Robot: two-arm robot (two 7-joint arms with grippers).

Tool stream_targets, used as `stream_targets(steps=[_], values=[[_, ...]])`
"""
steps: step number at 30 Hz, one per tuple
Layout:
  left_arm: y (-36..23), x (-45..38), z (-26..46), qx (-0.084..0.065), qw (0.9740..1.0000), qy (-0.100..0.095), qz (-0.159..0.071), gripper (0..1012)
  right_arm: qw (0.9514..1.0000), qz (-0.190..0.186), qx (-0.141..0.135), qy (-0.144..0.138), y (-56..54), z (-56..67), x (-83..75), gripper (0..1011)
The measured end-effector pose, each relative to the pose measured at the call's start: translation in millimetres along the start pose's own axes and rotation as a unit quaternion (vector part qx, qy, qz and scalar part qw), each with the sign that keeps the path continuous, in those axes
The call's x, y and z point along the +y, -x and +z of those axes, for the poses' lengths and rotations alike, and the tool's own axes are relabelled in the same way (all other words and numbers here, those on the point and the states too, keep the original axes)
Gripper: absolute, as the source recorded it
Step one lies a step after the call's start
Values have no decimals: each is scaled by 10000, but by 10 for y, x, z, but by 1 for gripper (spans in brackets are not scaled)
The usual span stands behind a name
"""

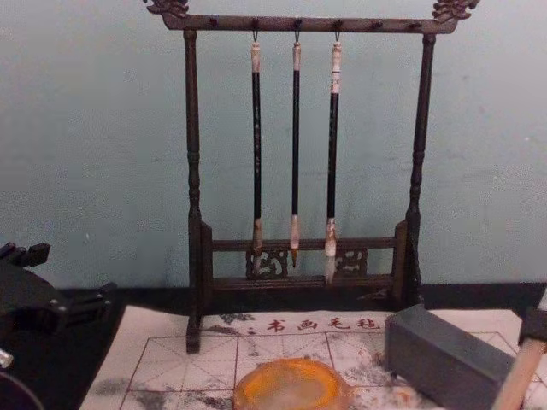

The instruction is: Pick up the brush from the inkstone, write on the paper, then place the brush back to its original position.

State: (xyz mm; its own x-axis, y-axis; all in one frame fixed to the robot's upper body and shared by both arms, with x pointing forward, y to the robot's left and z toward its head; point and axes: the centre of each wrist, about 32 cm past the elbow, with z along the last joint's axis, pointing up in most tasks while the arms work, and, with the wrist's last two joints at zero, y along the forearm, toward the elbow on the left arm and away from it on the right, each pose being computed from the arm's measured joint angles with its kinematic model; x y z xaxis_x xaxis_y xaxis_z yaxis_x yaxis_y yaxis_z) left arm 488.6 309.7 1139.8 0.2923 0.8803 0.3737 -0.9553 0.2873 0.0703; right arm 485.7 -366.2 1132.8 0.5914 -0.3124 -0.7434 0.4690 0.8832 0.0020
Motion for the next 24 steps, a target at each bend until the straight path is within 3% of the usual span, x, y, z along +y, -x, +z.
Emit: stream_targets(steps=[24], values=[[0,0,0,0,10000,0,0,1001,9998,-140,-28,126,-61,-8,6,184]])
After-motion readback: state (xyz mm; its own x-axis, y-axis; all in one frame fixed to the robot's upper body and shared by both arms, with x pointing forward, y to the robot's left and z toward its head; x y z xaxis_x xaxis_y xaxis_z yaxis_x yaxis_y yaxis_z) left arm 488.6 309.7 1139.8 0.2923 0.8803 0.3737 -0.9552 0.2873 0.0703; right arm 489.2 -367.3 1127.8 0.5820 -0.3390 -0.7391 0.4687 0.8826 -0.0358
